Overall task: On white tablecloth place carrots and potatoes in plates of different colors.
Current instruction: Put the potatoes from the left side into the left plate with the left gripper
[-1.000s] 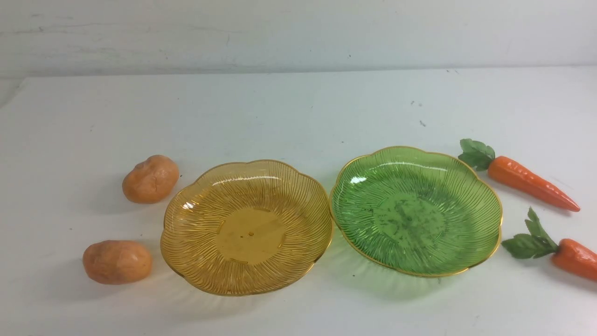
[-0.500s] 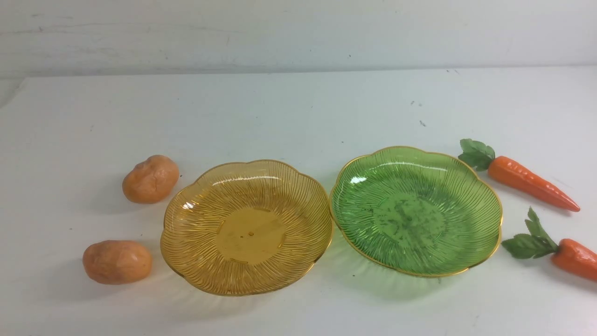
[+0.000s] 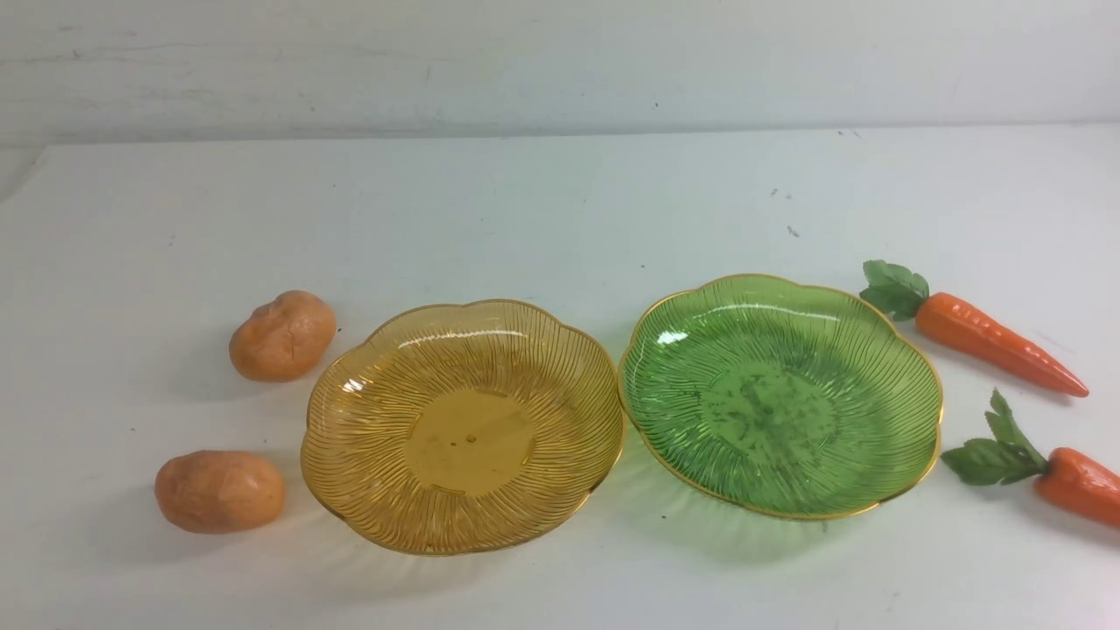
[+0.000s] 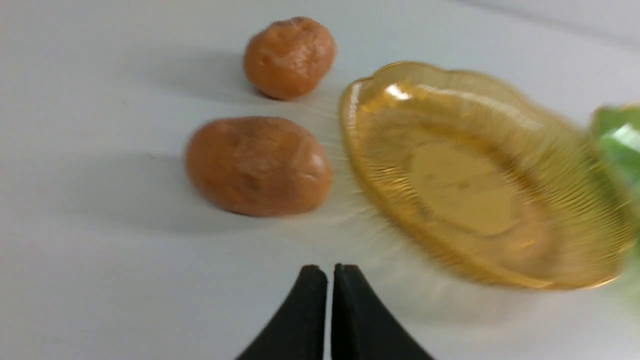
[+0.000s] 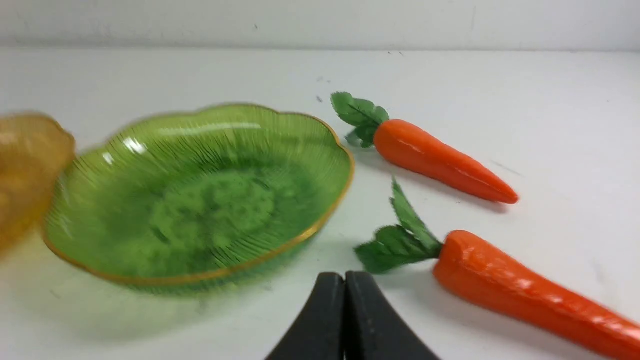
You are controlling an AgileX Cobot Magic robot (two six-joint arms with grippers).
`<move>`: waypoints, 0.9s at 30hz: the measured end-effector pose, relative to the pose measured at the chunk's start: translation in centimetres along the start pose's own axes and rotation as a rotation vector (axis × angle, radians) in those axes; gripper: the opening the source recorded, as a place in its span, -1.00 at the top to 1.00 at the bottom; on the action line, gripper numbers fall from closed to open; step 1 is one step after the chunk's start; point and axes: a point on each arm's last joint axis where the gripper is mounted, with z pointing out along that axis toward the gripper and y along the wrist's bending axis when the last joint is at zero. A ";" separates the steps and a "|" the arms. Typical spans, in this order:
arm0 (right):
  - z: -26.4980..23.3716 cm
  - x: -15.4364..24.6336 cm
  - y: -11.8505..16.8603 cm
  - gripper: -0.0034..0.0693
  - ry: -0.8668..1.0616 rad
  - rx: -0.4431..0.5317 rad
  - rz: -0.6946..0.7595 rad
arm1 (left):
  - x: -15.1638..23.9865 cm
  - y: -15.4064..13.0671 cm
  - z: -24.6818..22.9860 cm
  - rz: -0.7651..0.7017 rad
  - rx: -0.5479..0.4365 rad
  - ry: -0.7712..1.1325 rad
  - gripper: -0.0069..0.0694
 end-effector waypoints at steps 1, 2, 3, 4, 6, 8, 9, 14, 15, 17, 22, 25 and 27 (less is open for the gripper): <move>0.0 -0.1 0.2 0.95 -0.010 -0.027 0.163 | 0.0 -0.3 0.0 -0.144 0.037 0.006 0.80; 0.0 -0.2 0.4 0.95 -0.013 -0.048 0.319 | 0.0 -0.7 0.0 -0.293 0.078 0.015 0.80; 0.0 -0.2 0.6 0.95 -0.012 -0.066 0.426 | 0.0 -1.0 -0.1 -0.405 0.112 0.024 0.80; 0.0 -0.3 0.6 0.95 -0.012 -0.076 0.492 | 0.0 -1.3 -0.1 -0.485 0.139 0.029 0.80; 0.0 -0.4 0.7 0.95 -0.017 -0.087 0.549 | -0.1 -1.4 -0.1 -0.536 0.160 0.028 0.80; 0.0 -0.4 0.7 0.95 -0.023 -0.093 0.589 | -0.3 -1.5 -0.1 -0.576 0.175 0.021 0.80; 0.0 -0.5 0.7 0.95 -0.027 -0.095 0.601 | -0.4 -1.6 -0.1 -0.597 0.182 0.010 0.80; -0.1 -0.7 0.8 0.95 -0.040 -0.104 0.638 | -1.1 -1.6 -0.2 -0.655 0.207 -0.051 0.80; -0.2 -1.2 1.0 0.95 -0.052 -0.118 0.625 | -1.2 -1.8 -0.3 -0.639 0.213 -0.053 0.81; -0.5 -2.1 1.4 0.95 -0.083 -0.135 0.581 | -1.6 -2.3 -0.6 -0.584 0.231 -0.053 0.82; -3.2 -8.3 3.9 0.95 -0.295 -0.218 0.312 | -4.6 -5.1 -2.1 -0.385 0.294 -0.062 0.83; -4.1 -11.2 5.5 0.95 -0.313 -0.223 0.139 | -7.4 -7.4 -2.1 -0.241 0.270 0.002 0.83; -3.7 -12.7 6.6 0.95 -0.209 -0.214 0.019 | -8.5 -8.4 -1.6 -0.156 0.235 0.094 0.83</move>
